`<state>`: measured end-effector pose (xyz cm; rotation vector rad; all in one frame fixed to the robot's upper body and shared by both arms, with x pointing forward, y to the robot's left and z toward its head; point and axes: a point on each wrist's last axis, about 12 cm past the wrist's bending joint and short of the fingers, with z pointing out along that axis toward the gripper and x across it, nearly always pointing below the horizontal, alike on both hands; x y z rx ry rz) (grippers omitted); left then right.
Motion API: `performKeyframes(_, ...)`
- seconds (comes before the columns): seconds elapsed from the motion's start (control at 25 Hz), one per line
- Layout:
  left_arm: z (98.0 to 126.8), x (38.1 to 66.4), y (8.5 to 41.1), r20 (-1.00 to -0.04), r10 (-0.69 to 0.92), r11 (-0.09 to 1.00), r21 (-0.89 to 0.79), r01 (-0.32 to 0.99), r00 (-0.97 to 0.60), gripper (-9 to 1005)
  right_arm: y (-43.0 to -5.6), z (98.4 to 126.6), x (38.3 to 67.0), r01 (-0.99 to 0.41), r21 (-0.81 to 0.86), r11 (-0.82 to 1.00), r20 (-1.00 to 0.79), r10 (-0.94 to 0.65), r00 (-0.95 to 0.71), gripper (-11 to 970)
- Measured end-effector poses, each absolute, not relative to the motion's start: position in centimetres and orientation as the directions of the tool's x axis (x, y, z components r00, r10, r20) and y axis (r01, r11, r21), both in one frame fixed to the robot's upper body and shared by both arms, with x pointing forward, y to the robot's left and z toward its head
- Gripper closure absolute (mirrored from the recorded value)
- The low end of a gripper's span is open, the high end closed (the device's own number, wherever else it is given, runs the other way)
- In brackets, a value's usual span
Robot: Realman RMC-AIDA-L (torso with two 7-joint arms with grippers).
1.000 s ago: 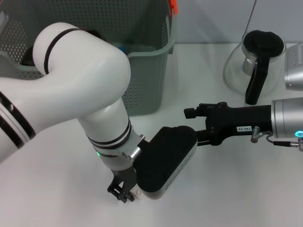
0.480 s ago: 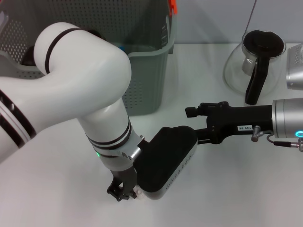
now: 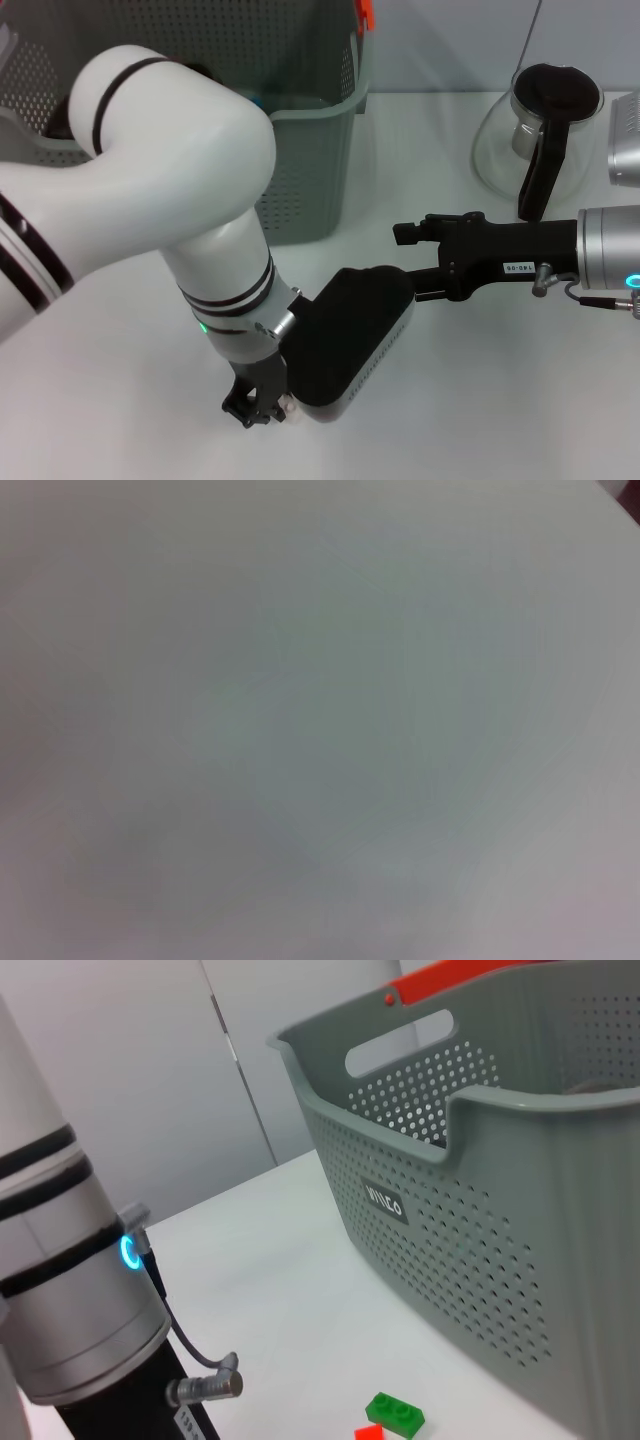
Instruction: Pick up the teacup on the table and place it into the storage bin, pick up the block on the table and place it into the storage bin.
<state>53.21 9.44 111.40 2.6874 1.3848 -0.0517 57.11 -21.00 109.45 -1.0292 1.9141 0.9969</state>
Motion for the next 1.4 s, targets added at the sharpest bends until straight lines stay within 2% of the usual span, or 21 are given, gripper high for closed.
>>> performKeyframes(0.12, 111.8, 53.3, 9.8, -0.109, 0.827, -0.545, 0.091, 0.834, 0.552, 805, -21.1, 109.4, 57.1, -0.882, 0.282, 0.378, -0.856, -0.315, -0.409, 38)
performKeyframes(0.24, 112.4, 53.6, 10.8, -0.162, 0.863, -0.465, 0.112, 0.878, 0.478, 803, -21.1, 109.5, 57.1, -0.882, 0.281, 0.378, -0.856, -0.317, -0.409, 38)
performKeyframes(0.32, 113.2, 54.0, 11.9, -0.232, 0.887, -0.378, 0.128, 0.917, 0.398, 802, -21.3, 109.5, 57.1, -0.881, 0.283, 0.38, -0.856, -0.315, -0.41, 38)
performKeyframes(0.44, 114.8, 54.4, 14.0, -0.389, 0.883, -0.231, 0.13, 0.964, 0.263, 800, -21.7, 109.6, 57.2, -0.878, 0.283, 0.387, -0.857, -0.309, -0.412, 39)
performKeyframes(0.48, 115.6, 54.6, 15.1, -0.476, 0.857, -0.158, 0.12, 0.98, 0.196, 799, -21.7, 109.6, 57.2, -0.876, 0.283, 0.389, -0.857, -0.307, -0.413, 39)
performKeyframes(0.6, 117.3, 54.8, 17.8, -0.649, 0.757, -0.022, 0.082, 0.996, 0.07, 797, -21.9, 109.5, 57.1, -0.875, 0.284, 0.392, -0.855, -0.31, -0.416, 39)
performKeyframes(0.64, 118.2, 55.1, 19.8, -0.736, 0.677, 0.062, 0.044, 0.997, -0.01, 796, -22.0, 109.4, 57.1, -0.875, 0.285, 0.392, -0.854, -0.312, -0.417, 39)
performKeyframes(0.8, 120.3, 56.3, 25.9, -0.898, 0.402, 0.278, -0.069, 0.958, -0.182, 794, -22.2, 109.3, 56.8, -0.875, 0.294, 0.386, -0.849, -0.314, -0.424, 39)
performKeyframes(0.88, 121.5, 57.6, 28.8, -0.93, 0.276, 0.389, -0.125, 0.913, -0.244, 792, -22.4, 109.3, 56.6, -0.877, 0.299, 0.376, -0.848, -0.316, -0.425, 40)
performKeyframes(1.04, 122.9, 60.7, 31.1, -0.938, 0.172, 0.555, -0.161, 0.816, -0.302, 790, -22.4, 109.3, 56.5, -0.879, 0.303, 0.368, -0.847, -0.32, -0.425, 40)
performKeyframes(1.16, 123.4, 63.5, 31.3, -0.928, 0.16, 0.682, -0.142, 0.717, -0.336, 787, -22.1, 109.2, 56.4, -0.884, 0.3, 0.358, -0.841, -0.339, -0.422, 40)
performKeyframes(1.4, 122.4, 67.2, 29.9, -0.903, 0.169, 0.795, -0.112, 0.596, -0.395, 783, -21.1, 109.3, 56.6, -0.896, 0.293, 0.334, -0.839, -0.359, -0.409, 41)
